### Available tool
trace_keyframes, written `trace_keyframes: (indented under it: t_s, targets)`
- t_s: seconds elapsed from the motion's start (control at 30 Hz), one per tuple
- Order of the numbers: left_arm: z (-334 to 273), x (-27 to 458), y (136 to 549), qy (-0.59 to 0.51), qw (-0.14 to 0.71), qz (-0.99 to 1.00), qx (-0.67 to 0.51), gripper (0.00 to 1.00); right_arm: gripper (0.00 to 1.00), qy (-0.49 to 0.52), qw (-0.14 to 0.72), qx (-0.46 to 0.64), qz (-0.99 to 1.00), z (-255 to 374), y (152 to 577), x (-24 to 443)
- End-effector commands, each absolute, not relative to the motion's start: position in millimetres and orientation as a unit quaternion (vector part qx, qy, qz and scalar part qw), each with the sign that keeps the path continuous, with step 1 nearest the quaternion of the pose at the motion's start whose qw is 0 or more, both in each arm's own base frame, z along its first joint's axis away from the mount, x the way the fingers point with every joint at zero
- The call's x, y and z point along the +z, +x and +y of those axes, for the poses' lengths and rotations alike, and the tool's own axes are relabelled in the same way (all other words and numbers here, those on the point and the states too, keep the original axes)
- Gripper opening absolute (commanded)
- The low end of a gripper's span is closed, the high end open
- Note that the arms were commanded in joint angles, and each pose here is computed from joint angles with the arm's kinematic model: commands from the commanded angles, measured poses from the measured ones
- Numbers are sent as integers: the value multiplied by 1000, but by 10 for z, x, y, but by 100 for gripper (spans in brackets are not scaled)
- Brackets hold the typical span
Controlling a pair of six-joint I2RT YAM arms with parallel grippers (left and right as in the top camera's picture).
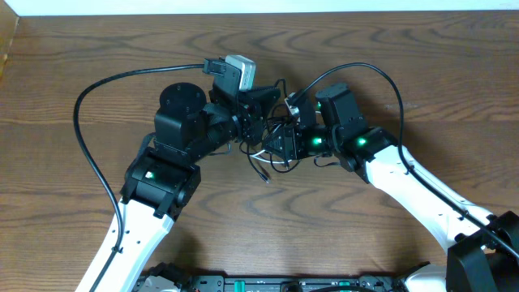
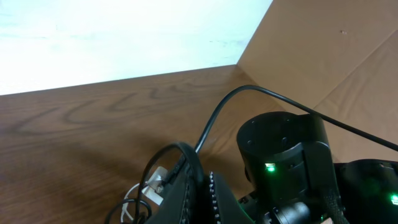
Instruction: Untangle cables
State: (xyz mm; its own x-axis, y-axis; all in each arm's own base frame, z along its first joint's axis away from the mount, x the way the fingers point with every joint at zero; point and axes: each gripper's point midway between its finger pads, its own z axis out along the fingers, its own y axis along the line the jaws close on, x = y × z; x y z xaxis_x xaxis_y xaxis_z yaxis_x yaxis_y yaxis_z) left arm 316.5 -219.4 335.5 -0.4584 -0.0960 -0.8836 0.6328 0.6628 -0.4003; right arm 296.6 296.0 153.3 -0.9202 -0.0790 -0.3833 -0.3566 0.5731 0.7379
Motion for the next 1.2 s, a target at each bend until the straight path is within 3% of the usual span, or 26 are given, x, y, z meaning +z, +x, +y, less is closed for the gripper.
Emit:
trace_keyframes:
  t_s: [0.0, 0.33, 0.43, 0.53, 0.63, 0.93, 1.17]
  targets:
    - [-2195, 3454, 3156, 178, 502, 760, -372, 8, 36, -112, 159, 435, 879, 2961, 2997, 1497]
    - [-2200, 3454, 3153, 175, 500, 761, -375, 8, 29, -88, 190, 375, 903, 2960, 3058, 1360]
    - [-2200, 3454, 3153, 175, 500, 761, -376, 8, 24, -85, 196, 365, 906, 2972, 3059, 1344]
    - [-2200, 3454, 3153, 174, 499, 761, -376, 8, 7, -76, 202, 354, 910, 2968, 3073, 1325]
    - [-2198, 3453, 3154, 175, 500, 761, -375, 8, 1, -73, 200, 354, 911, 2979, 3062, 1322]
    - [-1982, 3204, 3300, 141, 500, 800, -300, 8, 1, -95, 202, 377, 899, 2922, 2975, 1545]
    - [-1979, 2811, 3362, 151, 455, 836, -269, 8, 1, -76, 285, 361, 885, 2435, 3039, 2119]
